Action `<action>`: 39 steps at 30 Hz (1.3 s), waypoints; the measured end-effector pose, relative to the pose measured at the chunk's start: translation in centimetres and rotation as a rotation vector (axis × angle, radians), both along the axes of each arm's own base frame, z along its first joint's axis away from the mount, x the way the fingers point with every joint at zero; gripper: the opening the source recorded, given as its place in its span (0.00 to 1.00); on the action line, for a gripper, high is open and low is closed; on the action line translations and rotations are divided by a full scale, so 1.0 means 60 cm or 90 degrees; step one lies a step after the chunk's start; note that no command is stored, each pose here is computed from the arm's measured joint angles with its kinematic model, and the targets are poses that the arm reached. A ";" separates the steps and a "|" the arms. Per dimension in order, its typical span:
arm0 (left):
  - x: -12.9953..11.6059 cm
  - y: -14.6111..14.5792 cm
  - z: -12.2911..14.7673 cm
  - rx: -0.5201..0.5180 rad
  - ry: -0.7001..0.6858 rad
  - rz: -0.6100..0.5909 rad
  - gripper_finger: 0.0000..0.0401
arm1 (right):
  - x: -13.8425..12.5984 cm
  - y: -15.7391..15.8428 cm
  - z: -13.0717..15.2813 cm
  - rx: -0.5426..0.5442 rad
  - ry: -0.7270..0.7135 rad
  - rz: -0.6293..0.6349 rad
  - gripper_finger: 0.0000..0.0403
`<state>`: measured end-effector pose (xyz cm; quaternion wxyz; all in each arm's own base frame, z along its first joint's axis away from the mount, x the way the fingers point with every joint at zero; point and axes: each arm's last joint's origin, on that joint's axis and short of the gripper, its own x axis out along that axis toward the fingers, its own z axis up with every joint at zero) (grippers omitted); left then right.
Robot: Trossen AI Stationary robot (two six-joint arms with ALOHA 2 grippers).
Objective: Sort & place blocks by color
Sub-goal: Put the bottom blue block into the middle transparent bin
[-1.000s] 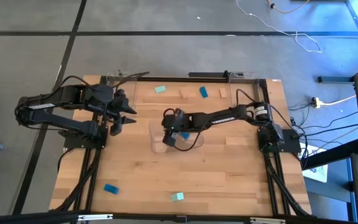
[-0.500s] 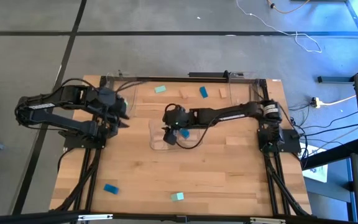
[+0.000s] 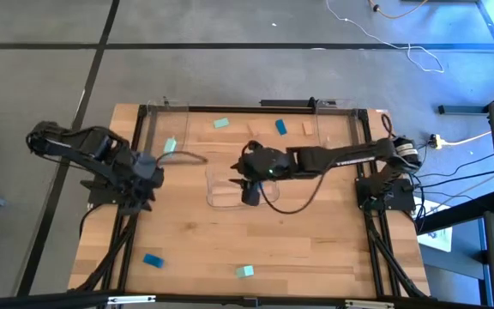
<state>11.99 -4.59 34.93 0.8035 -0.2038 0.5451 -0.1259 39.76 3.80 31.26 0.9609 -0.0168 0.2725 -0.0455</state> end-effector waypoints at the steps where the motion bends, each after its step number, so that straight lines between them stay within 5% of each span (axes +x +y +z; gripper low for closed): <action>1: 0.000 -0.009 -0.001 -0.004 0.012 -0.010 0.42 | -0.004 0.010 0.004 -0.007 -0.003 0.014 0.46; 9: 0.001 -0.098 -0.022 0.032 0.077 -0.089 0.42 | -0.033 0.084 0.031 0.000 -0.029 0.088 0.46; 19: -0.002 -0.214 -0.054 0.069 0.043 -0.088 0.42 | -0.068 0.162 0.032 0.171 0.025 0.150 0.46; 27: -0.010 -0.276 -0.089 0.102 0.045 -0.048 0.42 | -0.098 0.173 0.002 0.210 0.179 0.094 0.46; 39: -0.017 -0.332 -0.150 0.204 0.061 -0.100 0.42 | -0.099 0.172 0.001 0.219 0.186 0.083 0.46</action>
